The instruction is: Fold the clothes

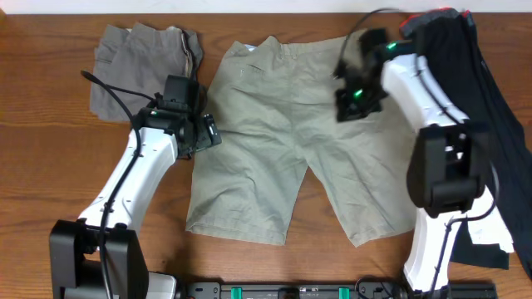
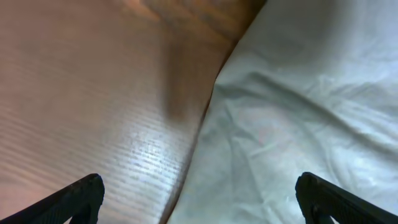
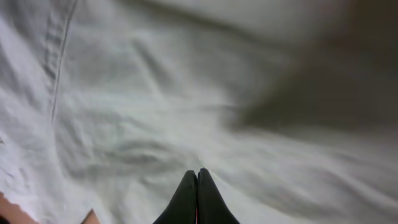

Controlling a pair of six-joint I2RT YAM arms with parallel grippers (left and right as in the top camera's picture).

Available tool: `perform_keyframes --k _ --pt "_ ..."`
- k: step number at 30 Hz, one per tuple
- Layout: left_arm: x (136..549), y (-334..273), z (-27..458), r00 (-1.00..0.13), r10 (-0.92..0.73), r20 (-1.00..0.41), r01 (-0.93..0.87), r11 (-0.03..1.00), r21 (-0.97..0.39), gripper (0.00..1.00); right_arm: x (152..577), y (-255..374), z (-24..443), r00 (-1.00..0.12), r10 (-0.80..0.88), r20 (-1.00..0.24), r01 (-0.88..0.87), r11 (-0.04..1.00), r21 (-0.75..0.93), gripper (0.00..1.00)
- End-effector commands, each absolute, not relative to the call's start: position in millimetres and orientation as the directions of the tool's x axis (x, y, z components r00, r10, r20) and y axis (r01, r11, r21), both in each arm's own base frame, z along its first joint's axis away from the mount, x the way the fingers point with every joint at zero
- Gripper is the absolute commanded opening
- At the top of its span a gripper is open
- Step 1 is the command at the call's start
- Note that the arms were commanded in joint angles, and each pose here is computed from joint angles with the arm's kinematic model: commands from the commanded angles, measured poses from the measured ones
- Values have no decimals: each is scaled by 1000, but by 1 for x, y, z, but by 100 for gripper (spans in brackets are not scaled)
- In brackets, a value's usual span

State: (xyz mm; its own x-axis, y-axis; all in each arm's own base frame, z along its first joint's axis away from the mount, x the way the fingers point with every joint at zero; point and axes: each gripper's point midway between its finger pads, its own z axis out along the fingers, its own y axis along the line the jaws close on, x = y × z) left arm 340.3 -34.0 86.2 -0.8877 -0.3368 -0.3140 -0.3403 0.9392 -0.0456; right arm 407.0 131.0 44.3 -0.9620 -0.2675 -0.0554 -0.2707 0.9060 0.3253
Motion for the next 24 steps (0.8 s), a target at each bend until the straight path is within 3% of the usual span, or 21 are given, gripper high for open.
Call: perform_keyframes --k 1,7,13,17,24 --pt "346 -25 90 -884 -328 -335 -334 942 -40 100 392 140 28 -964 -267 -20 -258 906 337 1" --pt "347 -12 90 -872 -356 -335 -365 930 -39 100 387 139 -2 -964 -262 -38 -260 912 318 1" --pt "348 -11 90 -870 -357 -339 -366 930 -39 100 404 109 -29 -978 -188 -91 -200 968 151 1" --pt "349 -11 91 -869 -358 -342 -366 930 -42 100 435 92 -35 -977 -93 -191 -109 991 74 1" --pt "349 -11 91 -869 -358 -343 -366 930 -42 100 493 81 -42 -920 23 -392 -12 996 86 1"
